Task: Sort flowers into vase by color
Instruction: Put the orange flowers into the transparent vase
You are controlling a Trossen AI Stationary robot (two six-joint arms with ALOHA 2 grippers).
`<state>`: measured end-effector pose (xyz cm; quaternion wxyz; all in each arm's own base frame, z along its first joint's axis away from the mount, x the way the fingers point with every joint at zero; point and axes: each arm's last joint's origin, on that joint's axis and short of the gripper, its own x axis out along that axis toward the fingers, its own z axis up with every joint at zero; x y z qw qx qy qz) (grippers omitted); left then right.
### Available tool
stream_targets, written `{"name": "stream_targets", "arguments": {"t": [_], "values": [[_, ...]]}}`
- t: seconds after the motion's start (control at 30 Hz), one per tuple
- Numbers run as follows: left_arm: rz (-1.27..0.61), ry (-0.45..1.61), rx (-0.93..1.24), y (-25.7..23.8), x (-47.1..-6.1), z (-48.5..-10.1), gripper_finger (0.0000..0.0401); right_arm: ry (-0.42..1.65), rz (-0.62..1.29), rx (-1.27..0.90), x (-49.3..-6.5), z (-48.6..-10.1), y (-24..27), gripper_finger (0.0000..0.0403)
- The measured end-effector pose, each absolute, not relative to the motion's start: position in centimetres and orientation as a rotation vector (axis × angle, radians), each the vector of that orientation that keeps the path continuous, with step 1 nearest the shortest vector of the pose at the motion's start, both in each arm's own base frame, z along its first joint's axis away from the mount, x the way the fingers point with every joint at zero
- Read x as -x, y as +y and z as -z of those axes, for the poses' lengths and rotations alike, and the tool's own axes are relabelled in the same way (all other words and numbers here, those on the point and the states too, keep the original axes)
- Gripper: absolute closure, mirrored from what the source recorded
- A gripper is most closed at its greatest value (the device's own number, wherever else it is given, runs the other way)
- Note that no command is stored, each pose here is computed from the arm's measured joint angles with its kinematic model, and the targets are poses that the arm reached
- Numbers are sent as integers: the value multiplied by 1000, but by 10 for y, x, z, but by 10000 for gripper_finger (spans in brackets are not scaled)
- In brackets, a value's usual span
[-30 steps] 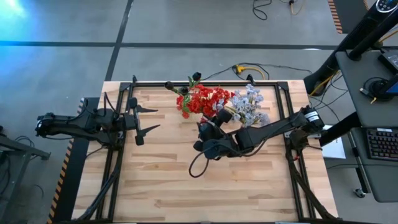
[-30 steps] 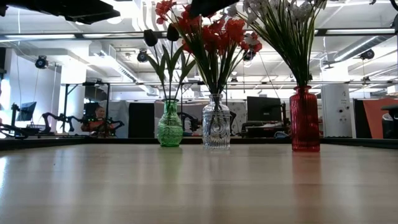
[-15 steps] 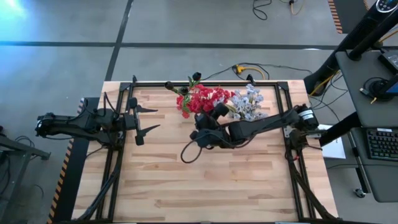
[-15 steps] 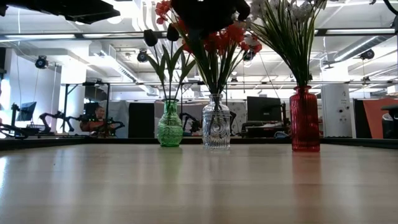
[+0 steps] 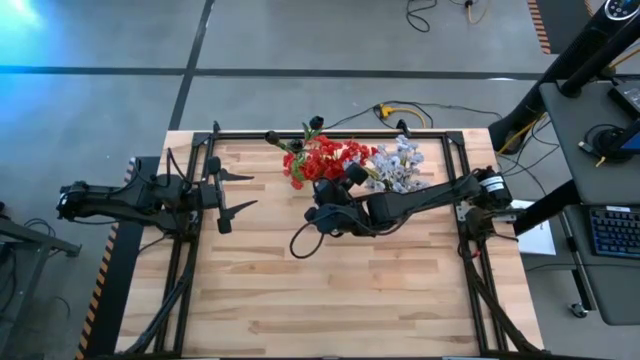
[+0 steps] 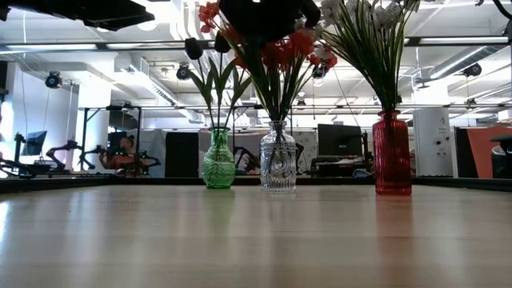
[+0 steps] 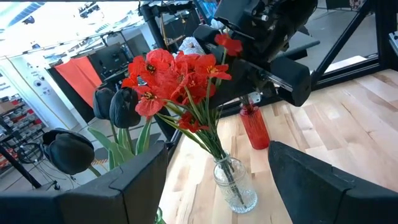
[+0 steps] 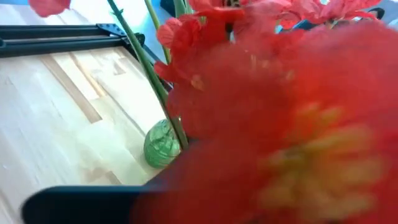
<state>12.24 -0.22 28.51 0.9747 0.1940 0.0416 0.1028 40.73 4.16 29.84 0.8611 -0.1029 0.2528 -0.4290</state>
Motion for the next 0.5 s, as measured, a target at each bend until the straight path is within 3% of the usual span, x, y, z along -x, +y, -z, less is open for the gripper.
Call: {"name": "stream_targets", "arguments": {"t": [0.13, 0.5], "values": [[-208, 84, -391, -2, -122, -285, 141, 542, 899, 225, -407, -298, 42, 389], [-207, 88, -392, -2, -122, -285, 141, 562, 907, 174, -403, -293, 40, 393]]}}
